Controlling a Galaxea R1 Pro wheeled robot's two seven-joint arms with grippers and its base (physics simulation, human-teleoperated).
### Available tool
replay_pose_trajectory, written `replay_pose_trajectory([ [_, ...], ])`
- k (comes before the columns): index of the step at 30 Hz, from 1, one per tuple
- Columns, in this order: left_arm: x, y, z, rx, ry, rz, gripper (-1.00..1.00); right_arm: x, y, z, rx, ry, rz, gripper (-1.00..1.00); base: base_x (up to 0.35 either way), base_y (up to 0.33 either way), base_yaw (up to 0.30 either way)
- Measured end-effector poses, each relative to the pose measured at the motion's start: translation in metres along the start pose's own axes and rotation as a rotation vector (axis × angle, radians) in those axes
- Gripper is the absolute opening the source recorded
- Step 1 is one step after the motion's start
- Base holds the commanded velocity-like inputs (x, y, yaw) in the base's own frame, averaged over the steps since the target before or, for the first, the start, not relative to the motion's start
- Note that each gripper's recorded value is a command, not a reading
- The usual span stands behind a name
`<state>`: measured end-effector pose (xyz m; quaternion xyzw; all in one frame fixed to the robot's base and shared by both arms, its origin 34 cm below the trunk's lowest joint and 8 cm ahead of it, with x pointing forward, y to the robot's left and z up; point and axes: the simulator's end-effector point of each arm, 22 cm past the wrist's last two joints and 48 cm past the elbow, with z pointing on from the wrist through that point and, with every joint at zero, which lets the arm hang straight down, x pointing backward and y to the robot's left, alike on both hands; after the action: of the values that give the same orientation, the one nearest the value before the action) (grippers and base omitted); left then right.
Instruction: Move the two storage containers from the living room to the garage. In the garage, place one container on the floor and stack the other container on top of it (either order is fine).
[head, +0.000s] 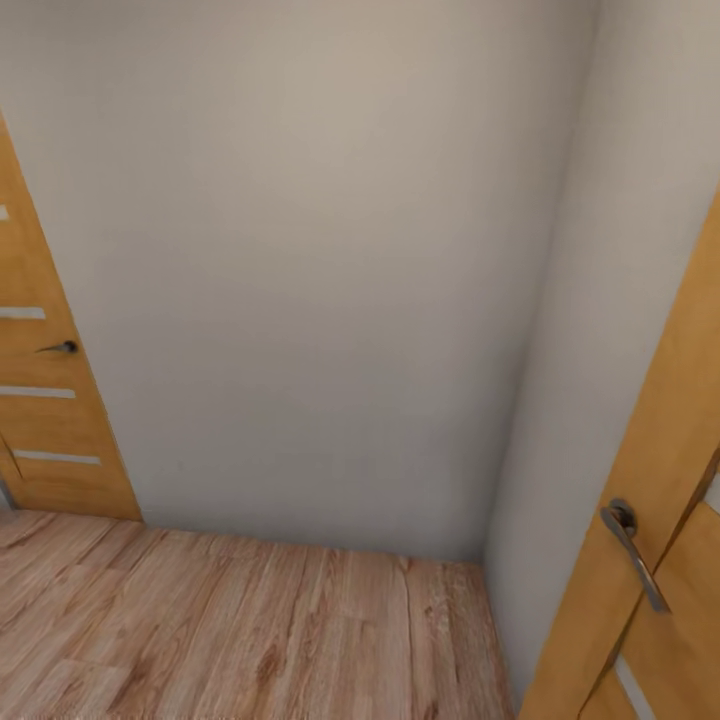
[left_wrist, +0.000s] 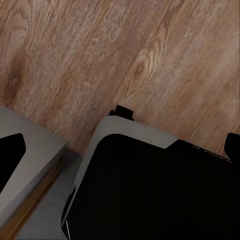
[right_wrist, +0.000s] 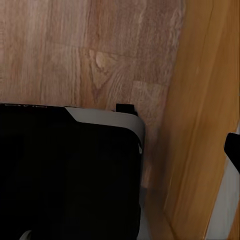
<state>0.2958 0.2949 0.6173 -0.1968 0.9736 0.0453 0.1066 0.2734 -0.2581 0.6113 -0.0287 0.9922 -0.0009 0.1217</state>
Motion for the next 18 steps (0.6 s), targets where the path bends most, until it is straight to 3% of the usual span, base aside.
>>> replay_pose_trajectory([
  [6, 0.0002, 0.0001, 0.0, 0.0, 0.0, 0.0, 1.0, 0.0002, 0.0, 0.0, 0.0, 0.0, -0.001, 1.0, 0.001, 0.0, 0.213],
  [12, 0.0002, 0.0, 0.0, 0.0, 0.0, 0.0, 1.0, 0.0005, -0.0007, 0.0, 0.0, 0.001, 0.0, 1.0, 0.003, 0.0, 0.043],
  [18, 0.0001, 0.0, -0.0002, 0.0, 0.0, 0.0, 1.0, 0.0007, -0.0006, -0.0003, 0.0, 0.0, 0.0, 1.0, 0.24, 0.0, 0.002],
])
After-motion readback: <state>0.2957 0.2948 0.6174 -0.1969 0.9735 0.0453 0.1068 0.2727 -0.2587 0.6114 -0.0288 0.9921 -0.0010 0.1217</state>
